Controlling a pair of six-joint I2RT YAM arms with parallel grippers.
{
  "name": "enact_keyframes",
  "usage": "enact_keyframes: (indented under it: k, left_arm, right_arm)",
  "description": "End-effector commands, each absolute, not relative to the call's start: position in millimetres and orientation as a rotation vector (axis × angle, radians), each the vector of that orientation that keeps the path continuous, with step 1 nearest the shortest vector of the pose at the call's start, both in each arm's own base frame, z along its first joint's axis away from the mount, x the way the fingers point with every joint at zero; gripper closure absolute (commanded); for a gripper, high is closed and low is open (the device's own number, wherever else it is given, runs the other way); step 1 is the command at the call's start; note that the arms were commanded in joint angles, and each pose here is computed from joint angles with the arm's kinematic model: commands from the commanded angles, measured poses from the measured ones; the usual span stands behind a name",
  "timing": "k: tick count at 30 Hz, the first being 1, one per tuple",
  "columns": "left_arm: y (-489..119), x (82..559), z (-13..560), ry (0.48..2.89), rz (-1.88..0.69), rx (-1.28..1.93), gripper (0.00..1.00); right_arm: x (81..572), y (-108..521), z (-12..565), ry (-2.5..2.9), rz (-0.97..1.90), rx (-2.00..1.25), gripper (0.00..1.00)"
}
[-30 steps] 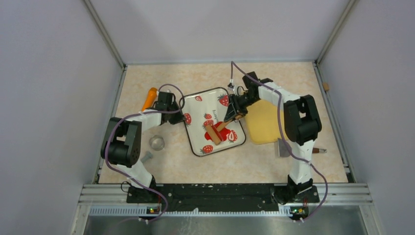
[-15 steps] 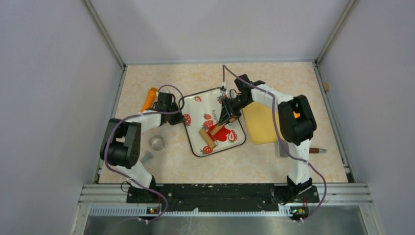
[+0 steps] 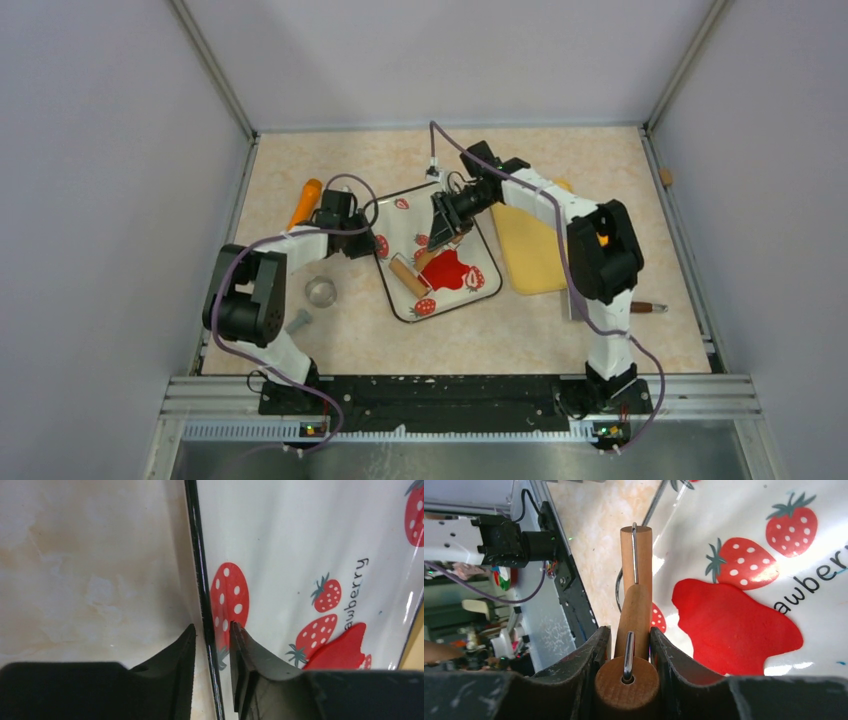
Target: Roll out the dumpling wrappers from the dough
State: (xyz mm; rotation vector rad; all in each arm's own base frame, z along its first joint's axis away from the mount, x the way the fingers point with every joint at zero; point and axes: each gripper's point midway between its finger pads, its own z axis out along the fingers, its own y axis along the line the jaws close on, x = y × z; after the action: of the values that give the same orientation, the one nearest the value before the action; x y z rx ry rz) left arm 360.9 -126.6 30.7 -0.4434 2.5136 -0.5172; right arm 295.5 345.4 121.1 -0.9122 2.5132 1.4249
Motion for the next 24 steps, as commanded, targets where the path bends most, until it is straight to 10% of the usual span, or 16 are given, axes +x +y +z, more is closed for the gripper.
enact_keyframes:
  k: [1, 14, 24]
  left_arm:
    - [-131, 366, 64, 2.448, -0.564, -0.347, 0.62]
    - [-180, 373, 196, 2.048, -0.683, 0.36, 0.41]
    - [-315, 271, 230, 1.413, -0.737, 1.368, 0.4]
  right_arm:
    - [280, 339, 207, 2.187, 1.402, -1.117, 1.0]
    - [272, 258, 222, 2.301, 1.312, -0.759, 1.0]
    - [262, 265, 235, 2.284, 1.721, -0.537, 1.0]
